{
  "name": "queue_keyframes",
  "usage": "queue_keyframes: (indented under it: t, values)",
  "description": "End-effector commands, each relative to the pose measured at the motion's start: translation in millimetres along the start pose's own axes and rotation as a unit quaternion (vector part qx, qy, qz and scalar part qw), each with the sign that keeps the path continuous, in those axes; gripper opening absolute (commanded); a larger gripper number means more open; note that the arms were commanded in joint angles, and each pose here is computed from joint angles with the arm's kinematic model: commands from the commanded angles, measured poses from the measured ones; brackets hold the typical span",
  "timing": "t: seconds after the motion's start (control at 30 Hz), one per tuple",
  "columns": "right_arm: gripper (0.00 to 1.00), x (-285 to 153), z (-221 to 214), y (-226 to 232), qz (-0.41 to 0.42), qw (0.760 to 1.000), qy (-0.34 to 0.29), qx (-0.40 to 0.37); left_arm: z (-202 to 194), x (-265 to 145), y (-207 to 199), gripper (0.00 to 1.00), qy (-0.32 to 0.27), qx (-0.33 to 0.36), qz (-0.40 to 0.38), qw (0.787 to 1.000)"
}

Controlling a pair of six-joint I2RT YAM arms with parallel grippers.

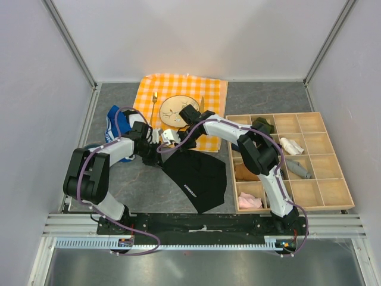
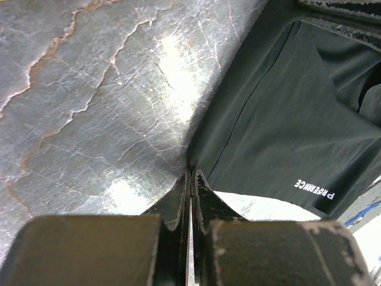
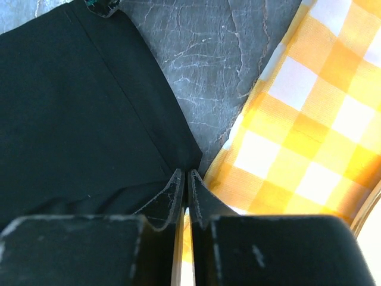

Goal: Roll the underwear
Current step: Flatten out the underwear at the center of the board.

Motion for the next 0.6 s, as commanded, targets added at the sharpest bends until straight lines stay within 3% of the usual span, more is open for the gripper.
queue_keyframes:
  t: [0.0, 0.57]
  values:
    - [0.06, -11.2, 20.1, -11.7, -0.017, 0.999, -0.028, -0.008, 10.6, -5.2, -7.5, 0.02, -0.009, 0.005, -0.007, 1.000]
    - [0.00, -82.6, 74.5, -31.8, -0.090, 0.994, -0.052, 0.027, 25.7, -73.1, -53.8, 0.02, -0.077, 0.022, -0.057, 0.995]
Point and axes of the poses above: each gripper's point midway between its finger pads, its own x axis out along the fingers, its own y axis along the line the jaws close on, z = x × y, the point moved 5 cm from there along -x, back along the fingers, and after that the axes turned 13 degrees about -x, right-handed, at the moved point
